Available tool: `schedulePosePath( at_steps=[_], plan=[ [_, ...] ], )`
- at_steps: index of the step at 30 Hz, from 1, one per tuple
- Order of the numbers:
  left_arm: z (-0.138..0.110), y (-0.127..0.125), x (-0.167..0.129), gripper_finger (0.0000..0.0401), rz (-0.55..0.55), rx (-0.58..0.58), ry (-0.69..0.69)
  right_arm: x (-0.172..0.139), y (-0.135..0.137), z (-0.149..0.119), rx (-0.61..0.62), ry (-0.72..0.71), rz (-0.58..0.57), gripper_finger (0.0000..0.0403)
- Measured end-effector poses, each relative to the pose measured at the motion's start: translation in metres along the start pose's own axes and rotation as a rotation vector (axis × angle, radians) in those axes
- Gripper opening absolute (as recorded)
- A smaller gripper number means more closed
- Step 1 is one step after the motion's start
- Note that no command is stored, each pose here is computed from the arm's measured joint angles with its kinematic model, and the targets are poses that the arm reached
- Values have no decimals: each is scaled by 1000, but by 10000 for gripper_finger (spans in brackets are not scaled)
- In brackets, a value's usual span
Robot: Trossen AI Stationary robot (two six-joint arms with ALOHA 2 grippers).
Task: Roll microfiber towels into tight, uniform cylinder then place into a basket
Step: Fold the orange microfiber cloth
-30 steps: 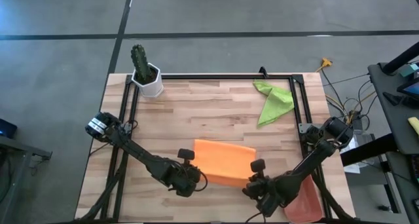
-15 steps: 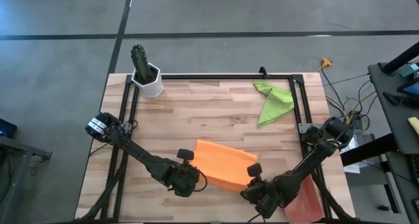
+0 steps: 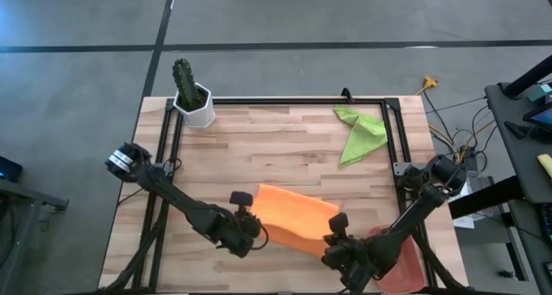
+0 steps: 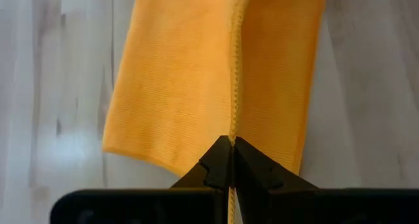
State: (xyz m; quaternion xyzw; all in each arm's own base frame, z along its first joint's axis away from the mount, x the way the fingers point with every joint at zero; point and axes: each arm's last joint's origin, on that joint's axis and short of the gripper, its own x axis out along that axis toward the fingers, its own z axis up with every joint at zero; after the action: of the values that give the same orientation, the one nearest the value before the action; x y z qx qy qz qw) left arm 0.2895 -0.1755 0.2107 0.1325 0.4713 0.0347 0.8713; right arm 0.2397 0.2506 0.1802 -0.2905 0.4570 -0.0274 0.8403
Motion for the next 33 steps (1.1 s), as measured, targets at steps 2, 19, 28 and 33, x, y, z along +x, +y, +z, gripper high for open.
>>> schedulePosePath(
  at_steps=[2,19,28,33],
  plan=[
    [0,1,-1,0,1,-1,-3,-3,1,1,-4,-25,-39,9],
    [-12,-8,6,0,-61,-15,4,-7,11,-1,52,-2,94,9],
    [-15,-14,15,0,-97,-24,-6,-4,17,1,91,-22,201,9],
    [-14,-15,15,0,-128,-28,-4,-2,22,4,123,-57,284,9]
  ],
)
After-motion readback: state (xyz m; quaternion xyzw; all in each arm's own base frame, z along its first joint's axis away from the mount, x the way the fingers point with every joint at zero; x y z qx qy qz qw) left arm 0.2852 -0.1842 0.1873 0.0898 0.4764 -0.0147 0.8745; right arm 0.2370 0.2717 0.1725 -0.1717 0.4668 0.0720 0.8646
